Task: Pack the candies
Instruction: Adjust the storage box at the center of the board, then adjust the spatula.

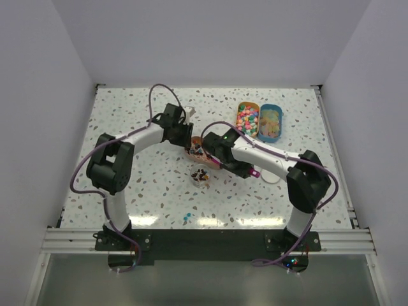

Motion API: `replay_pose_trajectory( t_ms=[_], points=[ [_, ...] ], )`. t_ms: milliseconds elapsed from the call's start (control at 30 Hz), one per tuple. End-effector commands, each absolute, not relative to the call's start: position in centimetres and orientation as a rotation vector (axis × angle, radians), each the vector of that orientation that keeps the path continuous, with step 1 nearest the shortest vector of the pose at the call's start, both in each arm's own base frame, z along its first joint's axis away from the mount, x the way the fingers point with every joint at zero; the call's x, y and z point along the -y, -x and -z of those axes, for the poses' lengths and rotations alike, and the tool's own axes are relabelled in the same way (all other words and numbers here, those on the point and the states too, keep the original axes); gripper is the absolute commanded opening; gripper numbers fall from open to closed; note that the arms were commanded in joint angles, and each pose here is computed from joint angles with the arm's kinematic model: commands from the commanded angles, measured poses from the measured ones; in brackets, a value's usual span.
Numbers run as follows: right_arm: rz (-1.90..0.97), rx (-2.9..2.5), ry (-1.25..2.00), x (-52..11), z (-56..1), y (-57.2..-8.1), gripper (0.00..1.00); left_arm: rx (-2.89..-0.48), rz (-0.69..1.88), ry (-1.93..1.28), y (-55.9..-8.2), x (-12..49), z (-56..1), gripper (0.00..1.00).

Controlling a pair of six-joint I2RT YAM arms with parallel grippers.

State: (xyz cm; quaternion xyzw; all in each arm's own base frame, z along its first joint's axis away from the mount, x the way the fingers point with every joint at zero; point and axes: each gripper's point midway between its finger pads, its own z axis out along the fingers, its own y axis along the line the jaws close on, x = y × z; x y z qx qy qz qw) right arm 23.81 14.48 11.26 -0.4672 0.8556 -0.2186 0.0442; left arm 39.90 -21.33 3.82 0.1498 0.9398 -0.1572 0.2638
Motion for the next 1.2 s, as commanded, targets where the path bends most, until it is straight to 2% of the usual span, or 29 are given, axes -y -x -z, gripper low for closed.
replay_pose_trajectory(
  t_ms=[0,133,267,667,1000,1133,1167],
  points=[
    [0.674,-2.574,1.406,-14.9,-12.7,-25.0,0.00,-2.416,0.408,-0.331,-41.3,20.4,-8.8,0.48],
    [0.559,-2.519,1.368,-15.9,-13.6,-25.6,0.00,-2.347,0.442,-0.276,-41.5,19.7,-11.6,0.57],
    [0.445,-2.402,1.342,-17.1,-13.7,-26.7,0.00,-2.294,0.522,-0.269,-40.6,20.4,-13.9,0.57],
    [0.205,-2.214,1.269,-19.2,-13.8,-26.7,0.00,-2.171,1.148,-0.356,-35.6,27.1,-18.1,0.56],
    [0.124,-2.185,1.243,-19.7,-13.3,-26.5,0.00,-2.174,1.259,-0.381,-33.8,27.7,-17.1,0.44],
    [0.080,-2.175,1.226,-19.9,-13.3,-26.5,0.00,-2.179,1.277,-0.383,-33.6,27.8,-16.9,0.34],
    [0.076,-2.177,1.222,-19.9,-13.2,-26.5,0.00,-2.176,1.286,-0.384,-33.6,27.8,-17.0,0.28]
  ],
)
